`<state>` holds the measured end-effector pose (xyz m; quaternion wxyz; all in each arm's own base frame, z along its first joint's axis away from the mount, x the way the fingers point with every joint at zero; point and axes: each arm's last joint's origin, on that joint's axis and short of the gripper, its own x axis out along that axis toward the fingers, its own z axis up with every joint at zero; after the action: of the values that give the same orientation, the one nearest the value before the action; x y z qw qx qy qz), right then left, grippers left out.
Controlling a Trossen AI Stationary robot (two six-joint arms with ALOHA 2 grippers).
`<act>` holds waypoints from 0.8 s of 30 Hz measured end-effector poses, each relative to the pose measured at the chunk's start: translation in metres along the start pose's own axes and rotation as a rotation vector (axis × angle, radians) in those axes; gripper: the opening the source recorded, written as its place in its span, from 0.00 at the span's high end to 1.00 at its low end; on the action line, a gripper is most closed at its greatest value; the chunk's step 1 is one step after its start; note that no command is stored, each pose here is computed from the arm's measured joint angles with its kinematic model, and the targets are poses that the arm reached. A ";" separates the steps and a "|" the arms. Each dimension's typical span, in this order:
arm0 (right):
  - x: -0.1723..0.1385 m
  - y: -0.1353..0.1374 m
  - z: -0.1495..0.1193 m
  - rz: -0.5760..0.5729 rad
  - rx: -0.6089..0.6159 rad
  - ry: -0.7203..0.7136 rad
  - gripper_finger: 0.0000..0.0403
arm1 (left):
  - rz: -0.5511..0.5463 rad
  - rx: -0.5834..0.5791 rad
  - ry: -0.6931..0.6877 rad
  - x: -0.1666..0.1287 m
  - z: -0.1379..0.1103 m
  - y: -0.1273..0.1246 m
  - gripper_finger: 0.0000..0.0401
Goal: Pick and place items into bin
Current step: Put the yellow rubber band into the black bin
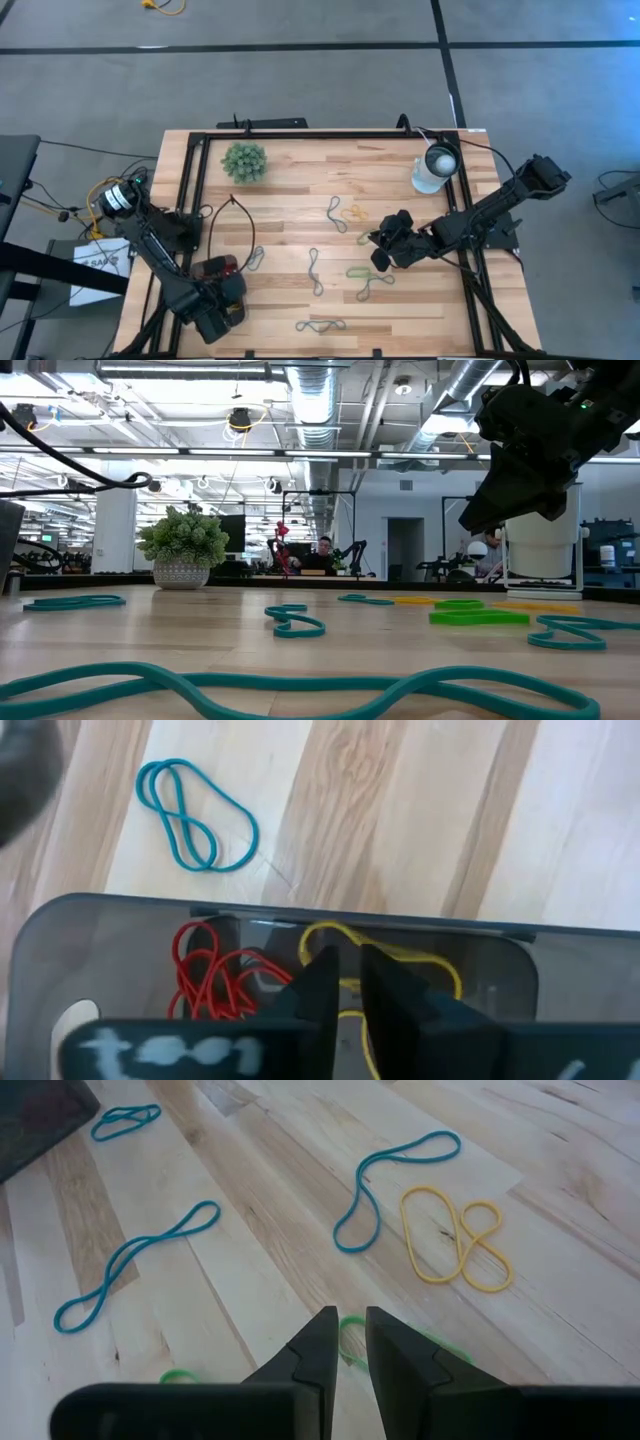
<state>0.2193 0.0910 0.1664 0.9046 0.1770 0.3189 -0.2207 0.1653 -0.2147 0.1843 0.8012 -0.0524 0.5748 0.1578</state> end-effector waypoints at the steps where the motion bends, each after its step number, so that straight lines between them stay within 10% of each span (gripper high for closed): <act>1: 0.000 0.000 0.000 0.000 0.000 0.000 0.87 | 0.004 -0.001 0.001 0.000 0.000 0.000 0.89; 16: 0.000 0.000 0.000 0.000 -0.001 0.001 0.87 | 0.049 -0.202 -0.074 0.000 0.010 0.008 0.82; 24: 0.000 0.000 0.000 -0.001 -0.002 0.001 0.87 | 0.093 -0.247 -0.127 -0.055 0.033 0.013 0.92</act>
<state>0.2192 0.0909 0.1663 0.9045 0.1759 0.3195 -0.2209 0.1753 -0.2044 0.2481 0.8153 -0.1136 0.5009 0.2673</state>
